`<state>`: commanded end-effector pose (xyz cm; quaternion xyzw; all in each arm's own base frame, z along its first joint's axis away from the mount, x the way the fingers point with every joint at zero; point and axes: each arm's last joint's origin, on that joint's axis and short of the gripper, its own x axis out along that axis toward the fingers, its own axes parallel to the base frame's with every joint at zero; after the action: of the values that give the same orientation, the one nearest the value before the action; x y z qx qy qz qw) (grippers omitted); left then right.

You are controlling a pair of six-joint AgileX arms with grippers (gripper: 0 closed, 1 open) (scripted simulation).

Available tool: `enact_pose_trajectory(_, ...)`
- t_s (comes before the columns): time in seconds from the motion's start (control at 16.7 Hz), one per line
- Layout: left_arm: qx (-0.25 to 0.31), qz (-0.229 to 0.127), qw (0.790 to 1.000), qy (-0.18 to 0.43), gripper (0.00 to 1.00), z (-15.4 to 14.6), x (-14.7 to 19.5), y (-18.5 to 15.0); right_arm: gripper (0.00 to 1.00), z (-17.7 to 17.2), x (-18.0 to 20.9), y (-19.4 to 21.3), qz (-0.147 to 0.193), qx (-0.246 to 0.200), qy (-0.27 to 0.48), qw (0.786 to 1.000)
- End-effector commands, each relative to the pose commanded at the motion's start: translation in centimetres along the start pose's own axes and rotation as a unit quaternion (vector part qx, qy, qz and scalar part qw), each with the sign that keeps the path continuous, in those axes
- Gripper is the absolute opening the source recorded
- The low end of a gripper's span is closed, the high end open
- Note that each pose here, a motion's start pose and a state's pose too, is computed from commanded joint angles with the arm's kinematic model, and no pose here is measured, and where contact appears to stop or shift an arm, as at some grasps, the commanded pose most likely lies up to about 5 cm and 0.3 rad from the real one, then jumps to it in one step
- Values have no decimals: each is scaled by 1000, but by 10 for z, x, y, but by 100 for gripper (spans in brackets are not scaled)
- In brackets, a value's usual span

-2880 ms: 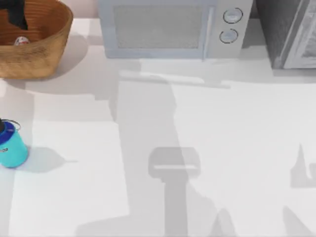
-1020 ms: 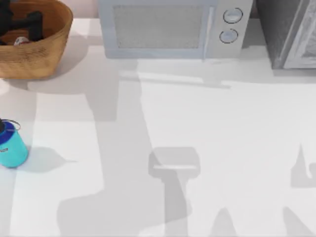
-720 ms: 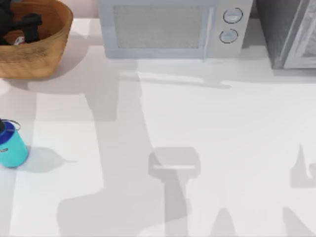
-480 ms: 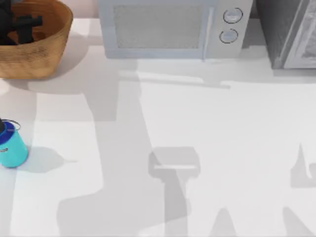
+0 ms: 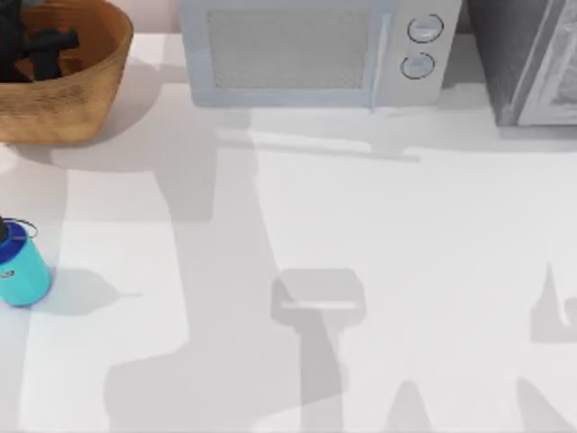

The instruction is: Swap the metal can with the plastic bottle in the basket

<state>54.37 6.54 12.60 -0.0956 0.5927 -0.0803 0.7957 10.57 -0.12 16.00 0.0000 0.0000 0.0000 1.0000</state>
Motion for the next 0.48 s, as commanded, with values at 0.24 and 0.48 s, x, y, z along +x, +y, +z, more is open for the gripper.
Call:
enact_pose_trajectory(0.24, 8, -3, 1000, -19, 0, 5, -20, -10, 100, 0, 0, 0, 0, 0, 0, 1000)
enact_pose_trajectory(0.48, 1, -3, 1000, -12, 0, 1, -24, -12, 100, 0, 0, 0, 0, 0, 0, 1000)
